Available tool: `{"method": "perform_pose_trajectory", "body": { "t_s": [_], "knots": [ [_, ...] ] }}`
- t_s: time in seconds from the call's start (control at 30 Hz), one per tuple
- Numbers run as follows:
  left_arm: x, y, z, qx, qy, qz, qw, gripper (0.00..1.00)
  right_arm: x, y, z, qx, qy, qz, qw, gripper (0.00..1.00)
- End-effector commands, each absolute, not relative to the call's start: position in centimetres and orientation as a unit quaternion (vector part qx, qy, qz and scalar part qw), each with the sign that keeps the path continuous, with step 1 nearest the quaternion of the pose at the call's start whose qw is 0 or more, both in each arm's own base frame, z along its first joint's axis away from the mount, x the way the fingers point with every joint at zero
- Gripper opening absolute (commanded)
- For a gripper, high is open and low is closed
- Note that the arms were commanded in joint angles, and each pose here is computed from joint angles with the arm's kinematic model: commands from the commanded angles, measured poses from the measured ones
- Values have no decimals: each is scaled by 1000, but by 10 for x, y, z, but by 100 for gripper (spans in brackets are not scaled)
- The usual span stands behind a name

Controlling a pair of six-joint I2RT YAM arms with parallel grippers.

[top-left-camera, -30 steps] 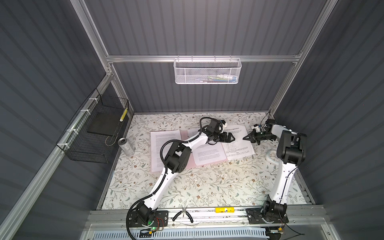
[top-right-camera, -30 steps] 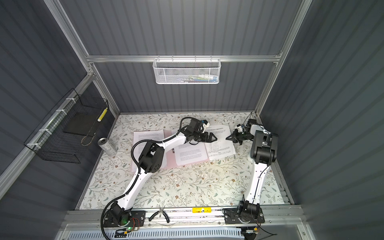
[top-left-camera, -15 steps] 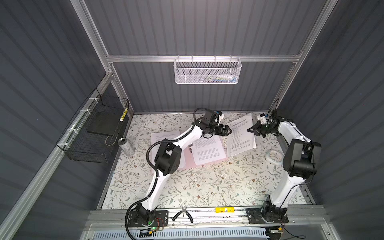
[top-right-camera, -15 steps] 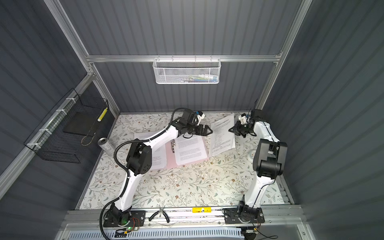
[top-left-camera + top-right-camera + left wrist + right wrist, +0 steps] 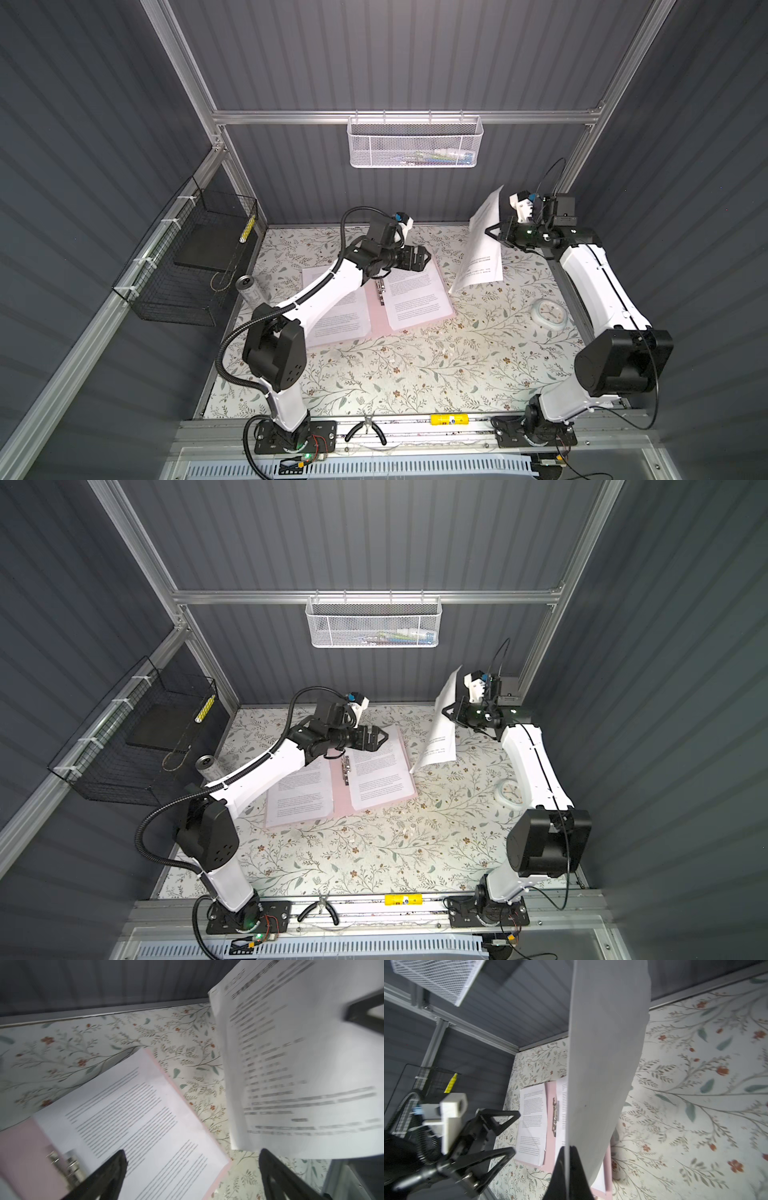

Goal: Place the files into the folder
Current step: 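Lift the XDOF sheet up off the table with the right gripper, then lay the XDOF sheet onto the folder over the clip with the right gripper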

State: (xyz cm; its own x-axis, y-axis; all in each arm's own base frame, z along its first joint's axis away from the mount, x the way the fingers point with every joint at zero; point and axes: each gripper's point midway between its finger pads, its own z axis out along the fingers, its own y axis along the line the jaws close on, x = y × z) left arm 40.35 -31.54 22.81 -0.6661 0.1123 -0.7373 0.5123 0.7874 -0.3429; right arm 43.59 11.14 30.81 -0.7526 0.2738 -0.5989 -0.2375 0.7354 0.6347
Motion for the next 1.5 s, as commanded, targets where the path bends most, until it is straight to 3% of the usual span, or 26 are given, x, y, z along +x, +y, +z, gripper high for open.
{"method": "perform_pose_trajectory", "body": {
  "t_s": [0.0, 0.2, 0.33, 0.83, 1.47],
  "knots": [
    [405, -264, 213, 143, 889, -166, 402, 100, 437, 149, 323, -33, 851, 392, 347, 0],
    [391, -202, 212, 90, 890, -74, 441, 100, 444, 211, 319, -90, 843, 430, 310, 0],
    [382, -188, 217, 83, 888, -77, 447, 100, 452, 233, 309, -106, 841, 448, 285, 0],
    [379, -182, 207, 83, 889, -96, 440, 100, 459, 244, 178, -72, 879, 452, 134, 0],
    [382, -190, 195, 82, 896, -110, 423, 100, 456, 247, 131, -28, 890, 441, 110, 0]
  ]
}}
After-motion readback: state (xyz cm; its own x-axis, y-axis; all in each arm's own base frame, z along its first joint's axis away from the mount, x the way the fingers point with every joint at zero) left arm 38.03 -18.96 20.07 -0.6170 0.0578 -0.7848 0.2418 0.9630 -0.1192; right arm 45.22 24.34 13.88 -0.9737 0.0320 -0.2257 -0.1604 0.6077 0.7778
